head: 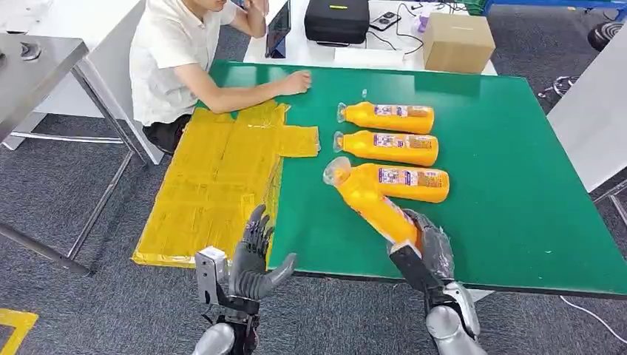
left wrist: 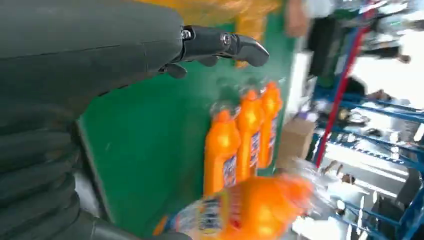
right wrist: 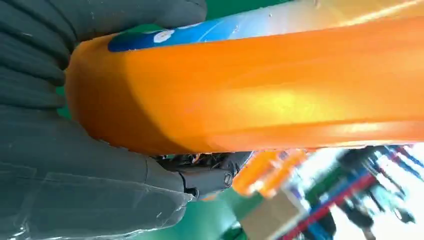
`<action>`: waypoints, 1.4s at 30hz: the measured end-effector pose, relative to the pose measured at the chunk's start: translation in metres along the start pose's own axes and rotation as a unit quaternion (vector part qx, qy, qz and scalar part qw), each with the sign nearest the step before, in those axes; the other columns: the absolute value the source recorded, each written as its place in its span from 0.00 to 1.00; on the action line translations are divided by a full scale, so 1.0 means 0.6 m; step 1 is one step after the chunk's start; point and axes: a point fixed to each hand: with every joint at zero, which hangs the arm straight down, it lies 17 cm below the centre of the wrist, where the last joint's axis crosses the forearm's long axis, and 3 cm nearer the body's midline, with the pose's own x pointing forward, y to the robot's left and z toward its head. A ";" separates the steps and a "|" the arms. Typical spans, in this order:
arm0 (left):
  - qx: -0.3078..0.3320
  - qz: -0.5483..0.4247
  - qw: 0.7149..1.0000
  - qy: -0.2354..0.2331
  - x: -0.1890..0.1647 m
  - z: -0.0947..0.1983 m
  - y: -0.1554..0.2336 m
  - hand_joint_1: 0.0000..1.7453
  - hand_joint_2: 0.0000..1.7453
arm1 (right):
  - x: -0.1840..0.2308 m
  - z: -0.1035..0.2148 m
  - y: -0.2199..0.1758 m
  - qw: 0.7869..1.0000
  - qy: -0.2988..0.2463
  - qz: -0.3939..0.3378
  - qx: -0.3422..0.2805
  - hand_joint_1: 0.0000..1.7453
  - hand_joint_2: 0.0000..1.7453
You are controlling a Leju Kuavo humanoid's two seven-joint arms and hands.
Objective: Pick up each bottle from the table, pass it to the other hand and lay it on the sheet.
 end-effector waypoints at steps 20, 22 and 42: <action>-0.048 0.031 0.998 -0.007 0.010 -0.011 -0.045 0.00 1.00 | 0.220 0.064 0.226 0.969 -0.132 -0.113 0.178 0.97 1.00; -0.042 0.025 0.999 -0.014 0.016 -0.015 -0.043 0.00 1.00 | 0.227 0.072 0.238 0.966 -0.136 -0.116 0.189 0.99 1.00; -0.017 0.059 0.997 -0.037 0.053 -0.031 -0.018 1.00 1.00 | 0.247 0.101 0.274 0.954 -0.124 -0.154 0.223 0.00 1.00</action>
